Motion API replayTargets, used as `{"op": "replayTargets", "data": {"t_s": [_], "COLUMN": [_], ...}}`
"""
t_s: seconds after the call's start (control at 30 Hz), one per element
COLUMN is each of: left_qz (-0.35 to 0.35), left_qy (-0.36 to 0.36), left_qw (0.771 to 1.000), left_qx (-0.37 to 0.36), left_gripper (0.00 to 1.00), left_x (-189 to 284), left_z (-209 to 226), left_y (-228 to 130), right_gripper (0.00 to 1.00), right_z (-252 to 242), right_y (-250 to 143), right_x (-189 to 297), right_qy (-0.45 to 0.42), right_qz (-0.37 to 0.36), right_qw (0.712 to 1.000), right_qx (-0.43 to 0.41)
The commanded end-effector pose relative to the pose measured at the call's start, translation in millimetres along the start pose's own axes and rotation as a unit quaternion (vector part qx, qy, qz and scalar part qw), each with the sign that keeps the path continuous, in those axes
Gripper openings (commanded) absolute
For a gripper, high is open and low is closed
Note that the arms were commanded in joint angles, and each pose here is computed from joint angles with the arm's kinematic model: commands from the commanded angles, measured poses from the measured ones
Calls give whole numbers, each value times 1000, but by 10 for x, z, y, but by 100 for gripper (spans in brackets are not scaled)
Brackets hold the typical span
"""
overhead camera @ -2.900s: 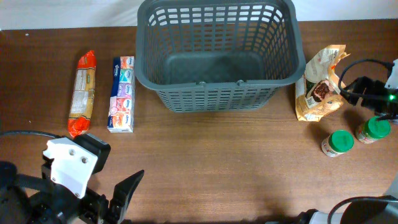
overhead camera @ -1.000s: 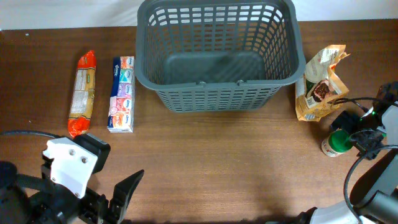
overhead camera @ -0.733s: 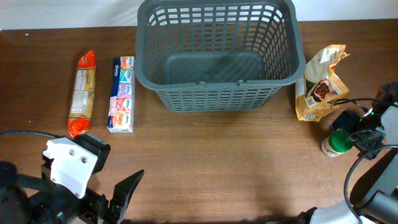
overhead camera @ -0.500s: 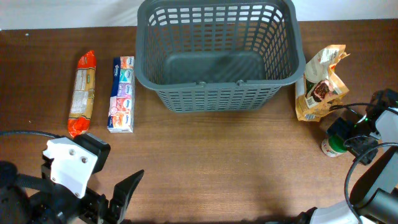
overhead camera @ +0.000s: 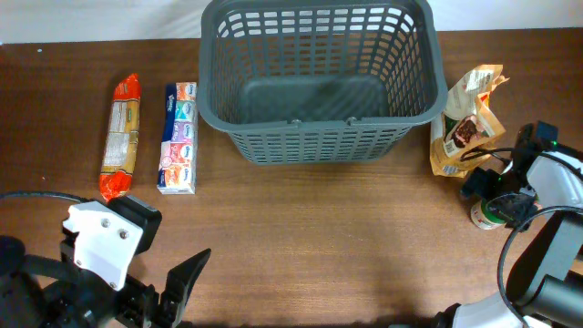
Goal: Pack container
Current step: 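Close the right gripper on the jar and lift it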
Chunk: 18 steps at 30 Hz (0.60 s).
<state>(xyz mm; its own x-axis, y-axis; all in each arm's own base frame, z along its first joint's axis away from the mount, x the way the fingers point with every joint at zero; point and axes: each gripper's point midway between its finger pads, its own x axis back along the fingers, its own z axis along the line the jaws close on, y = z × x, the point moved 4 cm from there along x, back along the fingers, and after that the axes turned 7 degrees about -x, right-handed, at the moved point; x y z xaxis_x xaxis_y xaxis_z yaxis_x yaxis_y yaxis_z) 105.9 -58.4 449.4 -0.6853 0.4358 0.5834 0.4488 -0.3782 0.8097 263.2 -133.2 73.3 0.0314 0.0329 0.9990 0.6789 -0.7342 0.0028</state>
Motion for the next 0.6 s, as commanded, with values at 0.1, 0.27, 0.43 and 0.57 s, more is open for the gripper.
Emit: {"op": "replayTargets", "data": {"t_s": [0.1,0.27,0.43,0.57], "left_qz": [3,3,3,3], "left_qy": [3,2,2,3], "left_qw": [1000,1000,1000,1000], "left_qx": [-3,-3,-3,-3], "left_gripper": [99,99,99,99], "left_x": [-7,-7,-7,-7], "left_z": [13,12,12,13], "left_y": [2,2,2,2], "right_gripper": [99,99,99,99], "right_z": [-6,-9,-8,-12], "right_y": [-24,-39,-37,-51], "right_x": [-52,-93,-102,-172], "right_qy": [-13,-12,-12,-16], "right_qz": [2,2,2,10], "right_qw": [1000,1000,1000,1000], "right_qx": [10,10,11,13]}}
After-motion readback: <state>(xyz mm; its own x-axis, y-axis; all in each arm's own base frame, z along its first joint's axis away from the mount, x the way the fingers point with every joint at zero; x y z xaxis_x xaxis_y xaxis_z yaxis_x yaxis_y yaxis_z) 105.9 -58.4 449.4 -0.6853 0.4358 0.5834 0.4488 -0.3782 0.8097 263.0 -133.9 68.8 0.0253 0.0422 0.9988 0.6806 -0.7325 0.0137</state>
